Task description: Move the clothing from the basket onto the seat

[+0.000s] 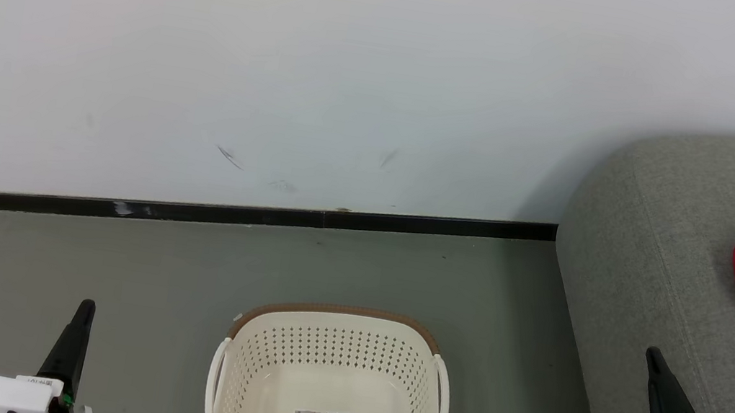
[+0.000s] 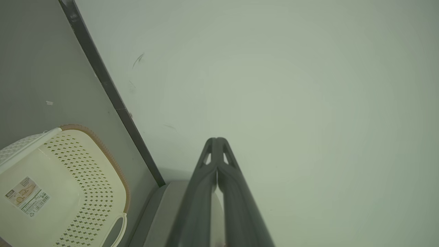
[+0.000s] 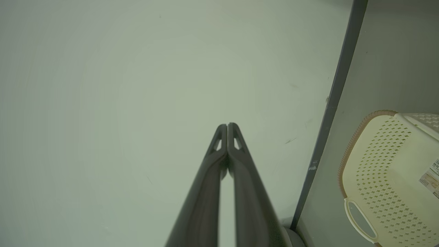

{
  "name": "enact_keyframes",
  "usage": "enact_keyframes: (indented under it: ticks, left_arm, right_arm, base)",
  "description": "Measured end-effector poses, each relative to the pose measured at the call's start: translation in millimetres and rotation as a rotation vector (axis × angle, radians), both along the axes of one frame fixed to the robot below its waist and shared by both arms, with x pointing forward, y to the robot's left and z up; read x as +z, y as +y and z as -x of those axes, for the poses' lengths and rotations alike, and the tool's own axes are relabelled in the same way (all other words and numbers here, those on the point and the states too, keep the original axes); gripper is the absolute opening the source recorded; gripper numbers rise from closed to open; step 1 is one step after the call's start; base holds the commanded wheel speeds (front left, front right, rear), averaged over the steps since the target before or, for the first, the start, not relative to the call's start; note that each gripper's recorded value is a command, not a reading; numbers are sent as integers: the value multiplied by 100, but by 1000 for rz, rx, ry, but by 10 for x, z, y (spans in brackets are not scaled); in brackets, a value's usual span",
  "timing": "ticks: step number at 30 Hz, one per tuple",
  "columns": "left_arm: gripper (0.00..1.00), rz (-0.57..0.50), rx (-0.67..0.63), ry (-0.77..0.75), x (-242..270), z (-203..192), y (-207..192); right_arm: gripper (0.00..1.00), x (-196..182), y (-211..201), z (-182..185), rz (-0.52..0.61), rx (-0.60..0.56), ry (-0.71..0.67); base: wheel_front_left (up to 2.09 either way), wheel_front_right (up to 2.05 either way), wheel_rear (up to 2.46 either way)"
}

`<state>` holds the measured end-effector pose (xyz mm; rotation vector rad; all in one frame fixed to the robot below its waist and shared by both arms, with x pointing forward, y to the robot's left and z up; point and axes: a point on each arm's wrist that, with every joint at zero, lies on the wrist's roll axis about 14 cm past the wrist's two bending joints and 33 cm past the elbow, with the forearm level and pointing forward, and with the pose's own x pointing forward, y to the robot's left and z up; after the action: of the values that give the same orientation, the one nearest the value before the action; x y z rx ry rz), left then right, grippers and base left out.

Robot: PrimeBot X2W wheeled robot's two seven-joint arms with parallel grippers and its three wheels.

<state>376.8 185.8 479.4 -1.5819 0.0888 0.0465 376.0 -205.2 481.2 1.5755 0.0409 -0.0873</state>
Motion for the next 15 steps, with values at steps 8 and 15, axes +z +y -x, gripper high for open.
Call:
enact_keyframes:
  ticks: [8, 15]
  left_arm:
    - [0, 0, 0, 0, 1, 0, 0]
    - [0, 0, 0, -1, 1, 0, 1]
  right_arm:
    - [0, 0, -1, 0, 0, 0, 0]
    - [0, 0, -1, 0, 0, 0, 0]
  base:
    - [0, 0, 0]
    - [0, 0, 0]
